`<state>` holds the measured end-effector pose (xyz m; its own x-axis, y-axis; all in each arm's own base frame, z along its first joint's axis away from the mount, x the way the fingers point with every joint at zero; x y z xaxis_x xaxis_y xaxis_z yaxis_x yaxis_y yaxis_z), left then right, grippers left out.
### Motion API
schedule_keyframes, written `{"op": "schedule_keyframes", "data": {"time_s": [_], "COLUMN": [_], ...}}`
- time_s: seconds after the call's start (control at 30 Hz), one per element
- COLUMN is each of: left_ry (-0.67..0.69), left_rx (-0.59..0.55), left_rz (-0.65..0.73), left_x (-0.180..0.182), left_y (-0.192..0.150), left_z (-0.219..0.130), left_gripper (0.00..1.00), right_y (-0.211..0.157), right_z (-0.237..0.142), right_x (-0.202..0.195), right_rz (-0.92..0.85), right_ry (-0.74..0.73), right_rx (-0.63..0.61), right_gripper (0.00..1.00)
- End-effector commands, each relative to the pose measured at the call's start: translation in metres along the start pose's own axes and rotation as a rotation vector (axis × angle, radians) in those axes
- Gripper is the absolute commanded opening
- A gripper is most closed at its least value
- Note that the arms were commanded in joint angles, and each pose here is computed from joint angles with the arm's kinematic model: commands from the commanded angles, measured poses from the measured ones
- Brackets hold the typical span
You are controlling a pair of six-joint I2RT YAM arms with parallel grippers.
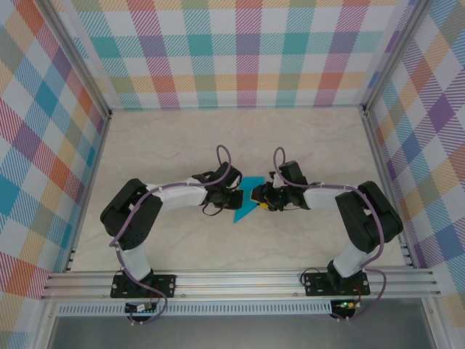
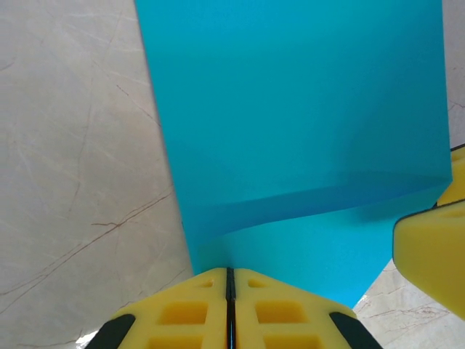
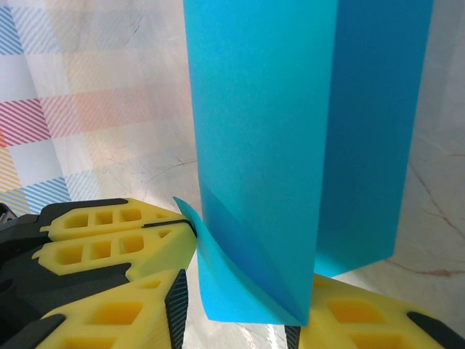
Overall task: Fold a paper plane with a square sheet of paper (pick it up from the middle)
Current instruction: Fourth fold the wing at the center of the table.
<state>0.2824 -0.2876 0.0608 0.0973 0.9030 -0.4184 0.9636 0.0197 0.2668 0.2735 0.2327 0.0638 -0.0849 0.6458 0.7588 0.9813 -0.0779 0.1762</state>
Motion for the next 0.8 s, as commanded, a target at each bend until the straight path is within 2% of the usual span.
{"op": "schedule_keyframes", "data": {"time_s": [0.0, 0.17, 0.4, 0.63, 0.77], "left_ry": [0.022, 0.016, -0.032, -0.031, 0.028], "left_rx": [0.0, -0.004, -0.011, -0.045, -0.062], "left_rz": [-0.002, -0.001, 0.01, 0.07, 0.167], "left_x": [0.002, 0.001, -0.006, -0.01, -0.016], "left_y": [0.004, 0.004, 0.002, -0.011, -0.024], "left_z": [0.0, -0.003, -0.014, -0.026, -0.025], "left_gripper": [0.09, 0.1, 0.16, 0.39, 0.45], "right_y": [-0.001, -0.006, -0.007, -0.003, -0.003], "right_z": [-0.001, 0.003, 0.009, 0.007, 0.005], "right_x": [0.007, 0.004, -0.002, 0.0, 0.004], "right_rz": [-0.064, -0.088, -0.088, -0.063, -0.049], "right_ry": [0.042, 0.035, -0.004, -0.011, 0.0], "right_rx": [0.001, 0.034, 0.063, 0.043, 0.041], "right_gripper": [0.4, 0.35, 0.25, 0.18, 0.16]}}
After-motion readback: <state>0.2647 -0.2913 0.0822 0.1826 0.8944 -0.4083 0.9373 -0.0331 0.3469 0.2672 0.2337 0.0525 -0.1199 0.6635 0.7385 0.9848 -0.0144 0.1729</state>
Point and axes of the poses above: each hand's point on the last joint's axis, 136 mm out from that joint toward the fingers, its own z axis out along the fingers, its own x axis along the line the jaws close on, y = z × x, the point moved 3 cm from there along -z, back along the fingers, and after that the axes turned 11 degrees about -z, right-handed, at the moved point
